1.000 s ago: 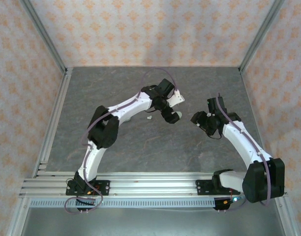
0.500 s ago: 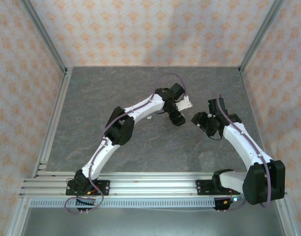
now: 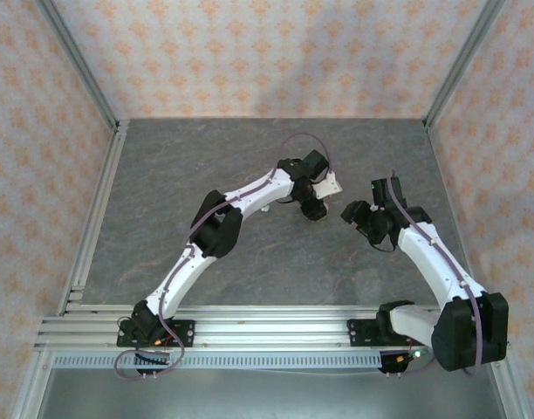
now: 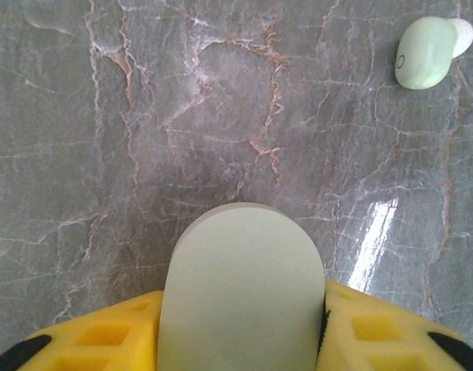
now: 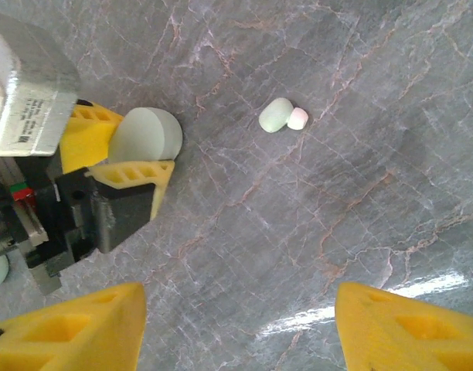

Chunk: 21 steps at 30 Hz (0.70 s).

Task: Insert the wireless bluetooth earbuds into the charging case

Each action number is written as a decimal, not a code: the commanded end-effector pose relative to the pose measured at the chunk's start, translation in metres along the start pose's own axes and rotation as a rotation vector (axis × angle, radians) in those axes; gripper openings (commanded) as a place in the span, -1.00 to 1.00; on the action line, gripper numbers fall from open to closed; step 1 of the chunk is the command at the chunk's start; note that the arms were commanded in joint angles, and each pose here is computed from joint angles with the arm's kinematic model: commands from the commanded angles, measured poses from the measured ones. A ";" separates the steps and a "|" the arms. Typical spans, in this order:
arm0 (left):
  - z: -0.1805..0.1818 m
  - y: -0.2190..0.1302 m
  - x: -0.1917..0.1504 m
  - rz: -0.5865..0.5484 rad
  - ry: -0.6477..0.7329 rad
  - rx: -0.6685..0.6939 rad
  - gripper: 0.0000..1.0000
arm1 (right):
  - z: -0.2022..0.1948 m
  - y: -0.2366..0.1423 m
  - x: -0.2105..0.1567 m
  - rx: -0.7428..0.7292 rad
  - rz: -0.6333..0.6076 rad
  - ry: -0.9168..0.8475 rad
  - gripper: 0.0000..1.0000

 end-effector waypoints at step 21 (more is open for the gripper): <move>-0.076 -0.107 -0.045 -0.143 -0.056 -0.201 -0.39 | 0.070 -0.025 -0.026 0.472 0.111 0.003 0.26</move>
Point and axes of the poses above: each hand's point on the last joint's axis, 136 mm out from that joint toward the fingers, its own y axis out along the fingers, its own z axis along the line the jaws close on, x = y × z, the point moved 4 cm from there along -y, back along the fingers, and after that the axes turned 4 degrees about -y, right-handed, at the moved point
